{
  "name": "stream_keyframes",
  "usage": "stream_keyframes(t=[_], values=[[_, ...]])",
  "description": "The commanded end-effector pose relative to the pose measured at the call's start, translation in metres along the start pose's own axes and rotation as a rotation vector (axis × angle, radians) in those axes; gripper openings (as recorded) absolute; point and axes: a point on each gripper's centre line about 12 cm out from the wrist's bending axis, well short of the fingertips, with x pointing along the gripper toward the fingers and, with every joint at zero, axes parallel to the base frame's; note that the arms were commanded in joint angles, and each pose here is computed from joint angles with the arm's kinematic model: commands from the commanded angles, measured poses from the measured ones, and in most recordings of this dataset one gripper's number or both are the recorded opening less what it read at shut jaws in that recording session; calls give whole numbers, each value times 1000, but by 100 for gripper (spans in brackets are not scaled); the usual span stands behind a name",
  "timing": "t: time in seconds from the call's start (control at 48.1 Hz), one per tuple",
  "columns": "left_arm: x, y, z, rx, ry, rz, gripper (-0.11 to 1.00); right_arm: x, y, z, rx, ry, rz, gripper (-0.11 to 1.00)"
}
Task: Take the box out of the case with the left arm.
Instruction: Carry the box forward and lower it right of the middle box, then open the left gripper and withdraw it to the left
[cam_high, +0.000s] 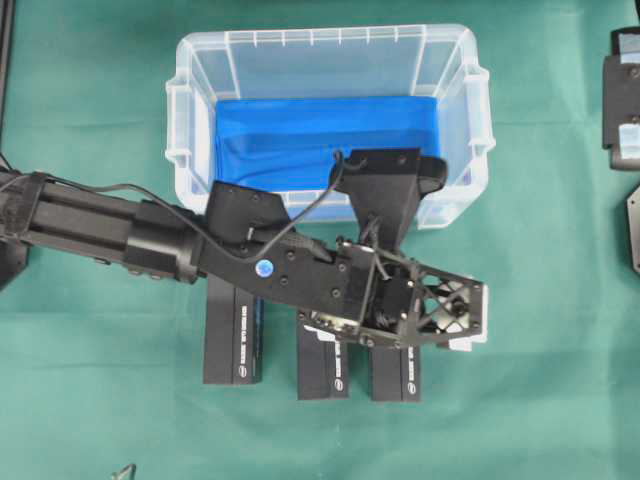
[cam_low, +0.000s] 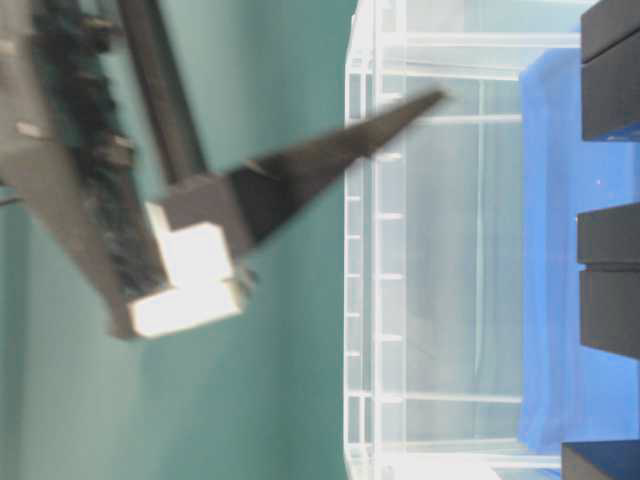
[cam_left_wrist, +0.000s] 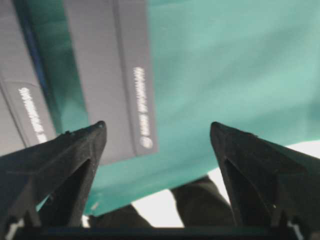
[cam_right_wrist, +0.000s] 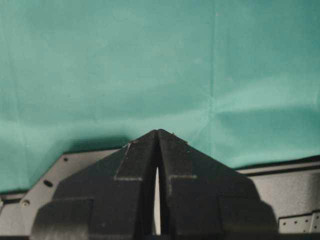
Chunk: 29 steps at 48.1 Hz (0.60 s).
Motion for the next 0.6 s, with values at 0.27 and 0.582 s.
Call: stream_keyframes(t=[0.27,0.582], values=[[-25,-7,2,14,-6,-25,79,-4,0,1,-1,-15,1,0],[-32,9,-7,49,5,4,78,-4,0,2,-1,-18,2,0]])
